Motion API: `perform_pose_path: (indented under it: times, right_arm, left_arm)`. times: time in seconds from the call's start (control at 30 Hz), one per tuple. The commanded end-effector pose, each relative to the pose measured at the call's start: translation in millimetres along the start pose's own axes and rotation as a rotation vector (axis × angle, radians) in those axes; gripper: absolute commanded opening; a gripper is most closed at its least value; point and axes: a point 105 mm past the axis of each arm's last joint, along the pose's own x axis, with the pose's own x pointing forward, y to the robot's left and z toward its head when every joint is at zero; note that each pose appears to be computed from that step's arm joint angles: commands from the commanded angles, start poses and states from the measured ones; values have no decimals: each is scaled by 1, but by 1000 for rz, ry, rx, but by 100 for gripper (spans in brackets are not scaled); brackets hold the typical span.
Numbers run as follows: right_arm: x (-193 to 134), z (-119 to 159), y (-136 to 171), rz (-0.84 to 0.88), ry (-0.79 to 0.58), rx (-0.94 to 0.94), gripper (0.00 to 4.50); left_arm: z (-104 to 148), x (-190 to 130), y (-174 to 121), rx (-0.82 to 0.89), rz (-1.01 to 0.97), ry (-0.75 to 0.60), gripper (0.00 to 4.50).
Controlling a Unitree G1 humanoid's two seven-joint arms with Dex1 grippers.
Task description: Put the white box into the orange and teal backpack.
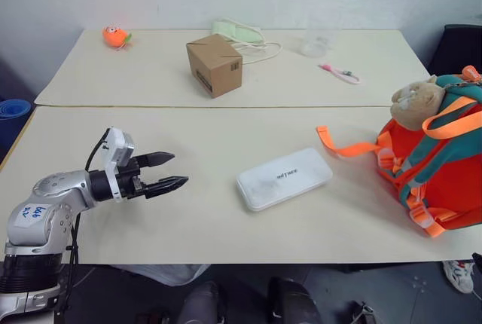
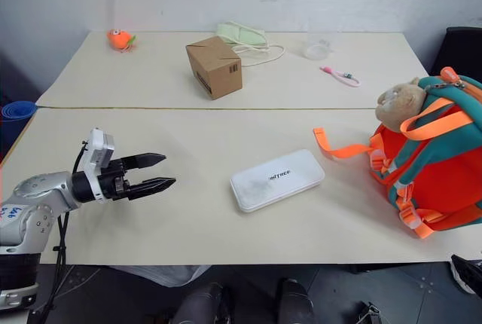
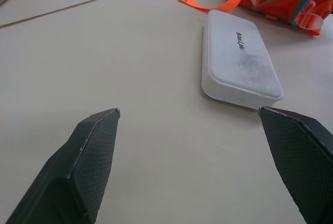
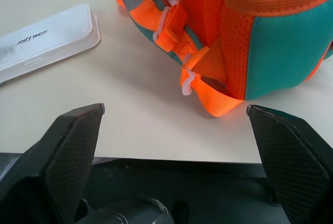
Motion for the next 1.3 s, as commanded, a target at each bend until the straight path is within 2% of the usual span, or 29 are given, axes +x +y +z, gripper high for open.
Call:
perform_pose_path:
  times: [0.03, 0.33, 0.7, 0.83, 0.9, 1.0, 1.1, 1.2, 1.3]
  right_arm:
    - [-1, 5, -4, -9, -16, -20, 450]
    - [-5, 1, -5, -9, -3, -21, 450]
    - [-2, -1, -4, -32, -56, -21, 450]
    - [11, 0, 15, 69, -54, -20, 450]
    - [19, 1, 29, 136, -53, -23, 411]
    - [54, 4, 65, 312, -12, -90, 324]
    - [79, 5, 87, 425, 32, -149, 220]
    - [102, 2, 98, 489, 82, -222, 110]
    - [134, 2, 98, 484, 97, -282, 15]
  left_arm:
    - [5, -2, -4, 37, -3, -10, 448]
    - [4, -4, -3, 39, 12, 2, 448]
    - [10, 1, 4, 69, 15, -2, 448]
    - [11, 2, 0, 80, -8, 1, 448]
    - [9, 2, -4, 91, -29, 11, 450]
    - [-17, 7, -22, 180, -121, 139, 387]
    - [-34, 13, -30, 222, -180, 206, 296]
    - [-33, 26, -38, 236, -225, 190, 198]
    - [-32, 43, -44, 254, -262, 170, 114]
